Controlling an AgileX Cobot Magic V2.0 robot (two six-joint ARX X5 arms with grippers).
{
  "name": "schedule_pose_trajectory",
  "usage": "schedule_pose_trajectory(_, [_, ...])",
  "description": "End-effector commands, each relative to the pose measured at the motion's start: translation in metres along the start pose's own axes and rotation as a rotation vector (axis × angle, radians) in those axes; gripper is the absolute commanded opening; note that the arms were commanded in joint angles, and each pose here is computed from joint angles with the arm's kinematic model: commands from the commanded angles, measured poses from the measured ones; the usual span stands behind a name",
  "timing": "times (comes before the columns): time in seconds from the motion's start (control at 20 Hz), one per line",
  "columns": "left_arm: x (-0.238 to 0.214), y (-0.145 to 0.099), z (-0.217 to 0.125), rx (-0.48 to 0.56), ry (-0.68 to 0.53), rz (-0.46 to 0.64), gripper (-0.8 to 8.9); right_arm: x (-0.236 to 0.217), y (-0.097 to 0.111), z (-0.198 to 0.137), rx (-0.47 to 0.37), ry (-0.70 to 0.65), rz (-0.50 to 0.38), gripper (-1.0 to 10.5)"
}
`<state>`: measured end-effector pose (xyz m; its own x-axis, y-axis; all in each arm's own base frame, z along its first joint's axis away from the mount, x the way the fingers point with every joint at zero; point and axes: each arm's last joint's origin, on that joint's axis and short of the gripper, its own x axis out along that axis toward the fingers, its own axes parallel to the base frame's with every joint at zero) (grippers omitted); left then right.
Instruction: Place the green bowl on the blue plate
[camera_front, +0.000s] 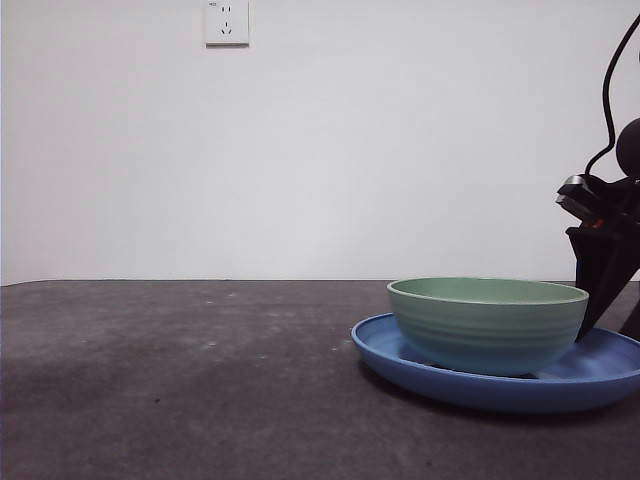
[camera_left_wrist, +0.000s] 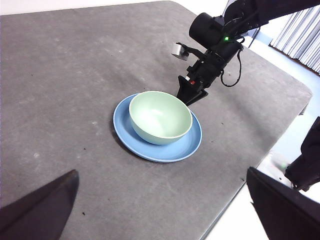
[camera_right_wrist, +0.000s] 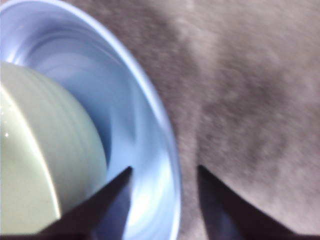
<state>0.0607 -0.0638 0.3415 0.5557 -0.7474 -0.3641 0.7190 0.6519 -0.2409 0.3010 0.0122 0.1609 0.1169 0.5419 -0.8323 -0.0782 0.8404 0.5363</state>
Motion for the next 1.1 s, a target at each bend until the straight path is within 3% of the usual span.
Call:
schedule_pose_trajectory(0.05, [-0.001, -0.001, 0.003, 0.002, -0.01, -0.01, 5.99, 0.006, 0.0, 0.005, -0.023, 0.011, -0.001, 1.0])
schedule_pose_trajectory(0.15, [-0.001, -0.001, 0.003, 0.002, -0.01, -0.01, 5.99, 0.007, 0.001, 0.004, -0.019, 0.015, -0.002, 0.1])
schedule_pose_trajectory(0.6, [-0.001, -0.001, 0.003, 0.003, -0.011, -0.011, 5.99, 0.001, 0.006, 0.01, 0.012, 0.004, -0.038, 0.1])
schedule_pose_trajectory(0.85, [-0.001, -0.001, 0.003, 0.003, -0.011, -0.011, 5.99, -0.013, 0.028, 0.027, -0.021, -0.014, -0.031, 0.1])
schedule_pose_trajectory(1.1, [-0.001, -0.001, 0.003, 0.003, -0.011, -0.01, 5.99, -0.006, 0.068, 0.036, -0.071, -0.024, 0.017, 0.1])
